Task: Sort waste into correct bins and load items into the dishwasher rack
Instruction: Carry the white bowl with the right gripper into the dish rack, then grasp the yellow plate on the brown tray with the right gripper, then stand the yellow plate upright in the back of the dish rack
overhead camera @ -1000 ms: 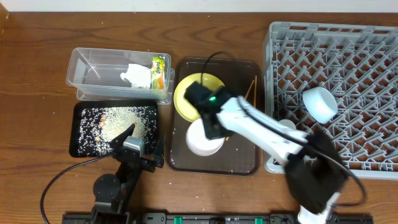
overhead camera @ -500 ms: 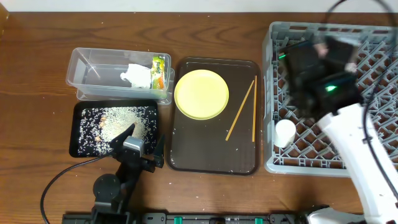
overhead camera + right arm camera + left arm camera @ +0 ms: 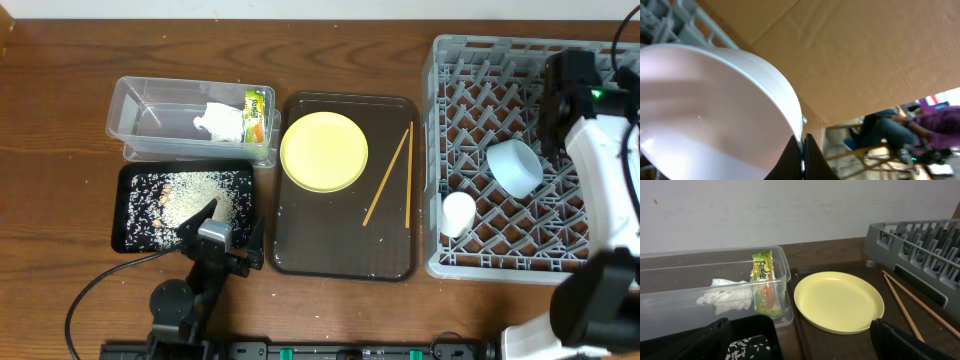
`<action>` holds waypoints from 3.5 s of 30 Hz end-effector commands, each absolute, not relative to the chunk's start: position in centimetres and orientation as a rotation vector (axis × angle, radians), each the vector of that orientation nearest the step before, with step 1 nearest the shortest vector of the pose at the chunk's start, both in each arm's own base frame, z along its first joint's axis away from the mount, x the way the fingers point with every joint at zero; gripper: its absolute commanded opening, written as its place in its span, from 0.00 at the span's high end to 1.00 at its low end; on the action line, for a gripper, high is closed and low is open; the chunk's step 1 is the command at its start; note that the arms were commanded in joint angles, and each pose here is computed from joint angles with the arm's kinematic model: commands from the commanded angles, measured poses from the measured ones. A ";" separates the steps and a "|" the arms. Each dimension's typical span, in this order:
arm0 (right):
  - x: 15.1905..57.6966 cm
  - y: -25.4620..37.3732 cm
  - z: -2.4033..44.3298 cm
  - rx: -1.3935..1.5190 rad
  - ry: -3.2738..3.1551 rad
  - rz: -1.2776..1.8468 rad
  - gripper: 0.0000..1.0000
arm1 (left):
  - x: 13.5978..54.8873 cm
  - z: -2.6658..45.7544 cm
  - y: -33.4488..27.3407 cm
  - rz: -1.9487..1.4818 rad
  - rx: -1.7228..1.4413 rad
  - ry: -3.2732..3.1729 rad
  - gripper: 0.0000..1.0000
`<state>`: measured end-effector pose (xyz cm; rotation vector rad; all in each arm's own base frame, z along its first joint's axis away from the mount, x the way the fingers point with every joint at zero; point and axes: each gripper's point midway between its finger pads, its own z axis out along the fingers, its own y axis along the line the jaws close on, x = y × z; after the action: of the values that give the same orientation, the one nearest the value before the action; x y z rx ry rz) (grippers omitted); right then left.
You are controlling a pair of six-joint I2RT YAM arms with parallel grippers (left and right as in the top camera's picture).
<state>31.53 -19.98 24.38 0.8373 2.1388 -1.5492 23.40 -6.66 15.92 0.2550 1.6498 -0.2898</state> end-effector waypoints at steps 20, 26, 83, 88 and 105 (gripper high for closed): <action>36.2 -16.5 16.7 0.452 2.424 -1.599 0.91 | 23.4 14.4 -6.9 -0.301 0.265 1.684 0.09; 36.3 -12.8 16.4 0.475 2.546 -1.308 0.42 | 23.4 14.4 -6.9 -0.301 0.265 1.684 0.09; 38.3 2.9 28.9 0.255 2.187 -0.698 0.99 | 23.4 14.4 -6.9 -0.301 0.265 1.684 0.09; 34.9 -4.8 36.0 0.424 1.899 -1.158 0.99 | 23.4 14.4 -6.9 -0.301 0.265 1.684 0.09; 37.7 -14.0 34.1 0.623 1.857 -1.479 0.99 | 23.4 14.4 -6.9 -0.301 0.265 1.684 0.09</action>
<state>36.74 -13.27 34.76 0.6872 1.8228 -1.3533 23.40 -6.66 15.92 0.2550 1.6494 -0.2898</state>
